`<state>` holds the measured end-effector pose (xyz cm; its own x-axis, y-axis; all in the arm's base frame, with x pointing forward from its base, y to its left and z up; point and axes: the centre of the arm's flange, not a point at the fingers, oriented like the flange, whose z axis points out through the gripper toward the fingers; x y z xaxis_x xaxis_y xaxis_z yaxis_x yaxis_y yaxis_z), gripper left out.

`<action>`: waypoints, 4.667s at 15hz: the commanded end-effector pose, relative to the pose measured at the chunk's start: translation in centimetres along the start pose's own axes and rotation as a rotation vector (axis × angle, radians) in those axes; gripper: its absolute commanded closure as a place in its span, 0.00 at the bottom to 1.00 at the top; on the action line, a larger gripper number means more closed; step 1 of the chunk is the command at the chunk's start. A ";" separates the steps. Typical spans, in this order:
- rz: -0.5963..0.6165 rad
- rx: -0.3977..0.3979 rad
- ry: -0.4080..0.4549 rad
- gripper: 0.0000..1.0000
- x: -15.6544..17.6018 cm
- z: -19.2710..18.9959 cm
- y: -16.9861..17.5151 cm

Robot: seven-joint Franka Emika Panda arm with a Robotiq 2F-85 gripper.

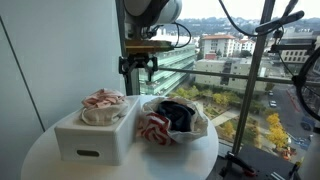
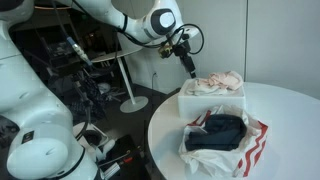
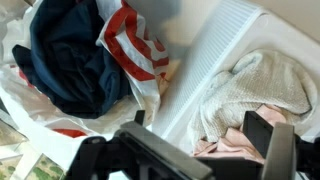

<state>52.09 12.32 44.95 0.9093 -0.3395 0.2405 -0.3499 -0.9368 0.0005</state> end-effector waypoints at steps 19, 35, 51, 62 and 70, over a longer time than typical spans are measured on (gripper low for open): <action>-0.063 -0.016 0.079 0.00 11.0 3.7 -12.0; -0.027 -0.031 0.032 0.34 18.8 16.9 -13.0; 0.136 0.143 0.292 0.96 14.6 -3.2 -11.3; 0.635 0.145 0.593 0.96 5.2 -16.0 -0.7; 1.050 -0.020 0.505 0.94 -2.4 -13.1 11.9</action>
<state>47.65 6.81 58.69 0.0750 -0.8394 0.5383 -0.8564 -0.3308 -0.3964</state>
